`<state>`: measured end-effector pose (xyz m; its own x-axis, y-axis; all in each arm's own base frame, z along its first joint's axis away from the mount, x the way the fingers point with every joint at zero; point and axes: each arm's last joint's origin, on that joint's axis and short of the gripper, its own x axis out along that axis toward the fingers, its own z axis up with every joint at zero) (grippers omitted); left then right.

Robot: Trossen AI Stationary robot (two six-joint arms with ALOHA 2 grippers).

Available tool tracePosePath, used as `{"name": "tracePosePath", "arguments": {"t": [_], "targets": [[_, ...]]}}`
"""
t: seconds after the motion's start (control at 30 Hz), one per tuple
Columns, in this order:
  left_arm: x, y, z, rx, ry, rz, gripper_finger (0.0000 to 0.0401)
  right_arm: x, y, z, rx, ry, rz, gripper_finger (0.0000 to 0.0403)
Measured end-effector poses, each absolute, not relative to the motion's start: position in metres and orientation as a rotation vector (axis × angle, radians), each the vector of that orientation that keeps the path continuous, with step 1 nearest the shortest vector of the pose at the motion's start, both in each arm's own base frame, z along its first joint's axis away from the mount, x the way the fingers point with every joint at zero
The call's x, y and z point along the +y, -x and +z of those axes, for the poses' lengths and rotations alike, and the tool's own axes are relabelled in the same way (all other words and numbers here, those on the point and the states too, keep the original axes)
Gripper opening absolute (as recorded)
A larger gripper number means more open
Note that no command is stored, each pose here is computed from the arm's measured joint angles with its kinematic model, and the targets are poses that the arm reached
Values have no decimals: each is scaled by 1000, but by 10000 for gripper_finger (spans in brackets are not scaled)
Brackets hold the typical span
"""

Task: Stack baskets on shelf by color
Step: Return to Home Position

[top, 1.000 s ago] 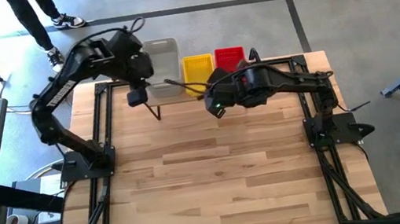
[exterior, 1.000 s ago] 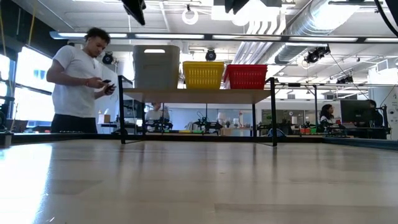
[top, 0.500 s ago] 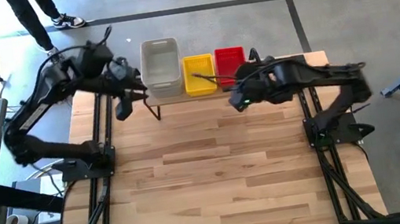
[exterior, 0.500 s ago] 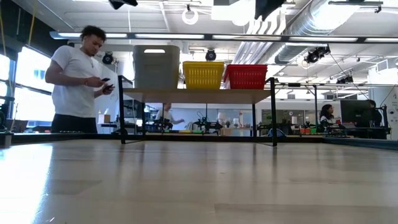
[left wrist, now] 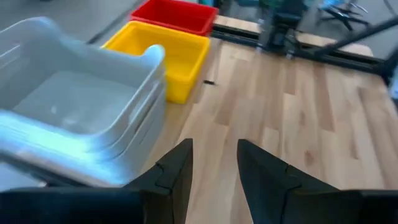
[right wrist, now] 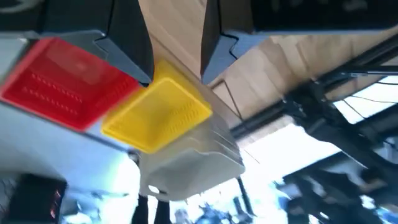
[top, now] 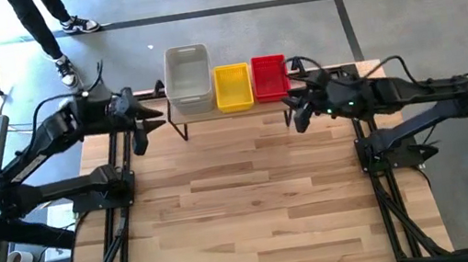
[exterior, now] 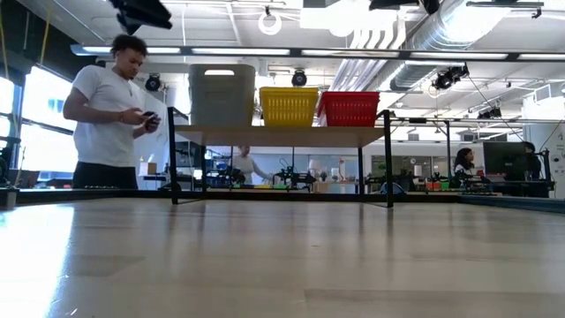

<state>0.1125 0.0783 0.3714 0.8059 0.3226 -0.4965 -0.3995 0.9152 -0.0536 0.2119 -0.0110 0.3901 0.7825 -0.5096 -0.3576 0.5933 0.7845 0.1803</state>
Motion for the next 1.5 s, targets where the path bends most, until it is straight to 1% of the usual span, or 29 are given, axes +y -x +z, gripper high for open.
{"name": "tracePosePath", "arguments": {"t": [0.1,0.23,0.37,0.6,0.8,1.2,1.5], "targets": [[72,-102,358,468,157,450,117,-10,-202,383,226,-273,-549,117],[64,-90,344,402,145,482,117,-10,-187,374,137,-276,-498,117],[56,-79,328,343,142,526,117,-10,-171,364,62,-295,-482,117],[49,-68,302,222,162,549,117,-10,-147,344,-86,-335,-453,117],[47,-67,276,120,186,543,117,-10,-131,324,-193,-361,-417,117],[55,-78,226,-18,172,532,117,-11,-93,288,-309,-380,-392,117],[60,-83,200,-30,184,528,117,-10,-71,271,-359,-263,-341,117]]}}
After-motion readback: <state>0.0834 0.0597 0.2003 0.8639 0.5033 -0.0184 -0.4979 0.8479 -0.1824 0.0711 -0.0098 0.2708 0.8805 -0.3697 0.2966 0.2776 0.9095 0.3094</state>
